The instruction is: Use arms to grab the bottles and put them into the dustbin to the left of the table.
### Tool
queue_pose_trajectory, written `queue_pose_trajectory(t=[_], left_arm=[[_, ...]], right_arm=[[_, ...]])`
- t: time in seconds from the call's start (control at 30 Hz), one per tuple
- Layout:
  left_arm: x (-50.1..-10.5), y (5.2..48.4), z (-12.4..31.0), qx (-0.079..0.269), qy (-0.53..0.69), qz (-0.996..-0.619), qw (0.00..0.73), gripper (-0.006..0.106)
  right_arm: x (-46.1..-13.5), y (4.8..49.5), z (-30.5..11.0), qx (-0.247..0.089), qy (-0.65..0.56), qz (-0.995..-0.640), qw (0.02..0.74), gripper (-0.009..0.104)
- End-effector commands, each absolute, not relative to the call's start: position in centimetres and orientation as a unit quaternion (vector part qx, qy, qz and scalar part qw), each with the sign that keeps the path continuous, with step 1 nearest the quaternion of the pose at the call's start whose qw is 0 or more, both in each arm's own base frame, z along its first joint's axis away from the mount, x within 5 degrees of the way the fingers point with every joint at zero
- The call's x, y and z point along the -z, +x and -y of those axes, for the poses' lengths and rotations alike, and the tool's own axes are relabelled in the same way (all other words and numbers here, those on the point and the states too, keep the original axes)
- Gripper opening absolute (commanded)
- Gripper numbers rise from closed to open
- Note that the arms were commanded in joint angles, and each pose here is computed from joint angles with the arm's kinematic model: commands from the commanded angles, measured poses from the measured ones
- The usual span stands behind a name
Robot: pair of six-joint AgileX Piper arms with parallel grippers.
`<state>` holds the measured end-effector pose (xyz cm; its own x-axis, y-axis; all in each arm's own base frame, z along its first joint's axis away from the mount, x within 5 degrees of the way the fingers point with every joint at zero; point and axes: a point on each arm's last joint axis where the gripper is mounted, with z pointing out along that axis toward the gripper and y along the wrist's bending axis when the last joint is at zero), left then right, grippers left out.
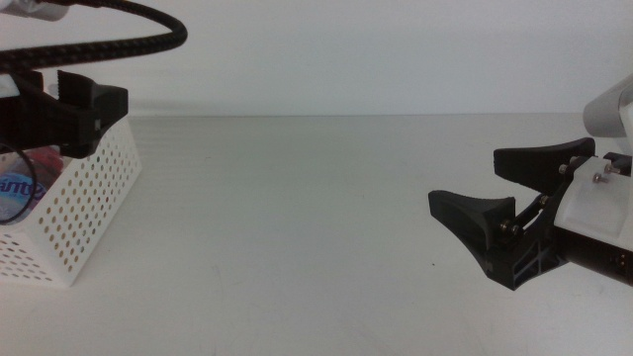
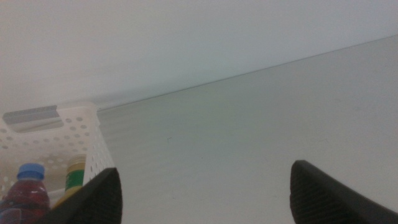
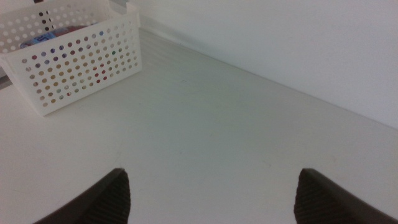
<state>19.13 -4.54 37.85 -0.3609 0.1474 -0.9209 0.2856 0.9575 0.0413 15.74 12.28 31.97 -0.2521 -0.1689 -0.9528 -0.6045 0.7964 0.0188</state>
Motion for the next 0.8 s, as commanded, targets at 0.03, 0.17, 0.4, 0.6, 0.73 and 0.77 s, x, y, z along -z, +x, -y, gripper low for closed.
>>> queue_pose_trajectory(t=[0.03,0.17,0.4,0.6,0.73,0.77], left_arm=[[-39.8,18.7,4.4,0.068,0.119,-0.789,0.599,0.086],[-39.8,17.8,4.2,0.062,0.120,-0.777,0.614,0.086],[-35.8,14.2,3.3,0.060,0.116,-0.772,0.623,0.086],[-31.2,9.4,2.3,0.054,0.119,-0.761,0.635,0.086],[-29.1,7.2,1.8,0.049,0.120,-0.745,0.655,0.086],[-28.7,6.8,1.7,0.049,0.120,-0.741,0.659,0.086]], right_arm=[[-33.6,15.9,-12.2,-0.218,-0.230,-0.741,0.592,0.095],[-33.8,16.7,-10.6,-0.223,-0.162,-0.755,0.595,0.095],[-36.1,15.9,-5.5,-0.134,-0.100,-0.723,0.670,0.095],[-35.9,12.8,-2.2,-0.083,-0.036,-0.698,0.711,0.095],[-32.4,10.9,-1.6,-0.072,-0.028,-0.708,0.702,0.095],[-31.4,10.4,-1.5,-0.069,-0.030,-0.711,0.699,0.095]])
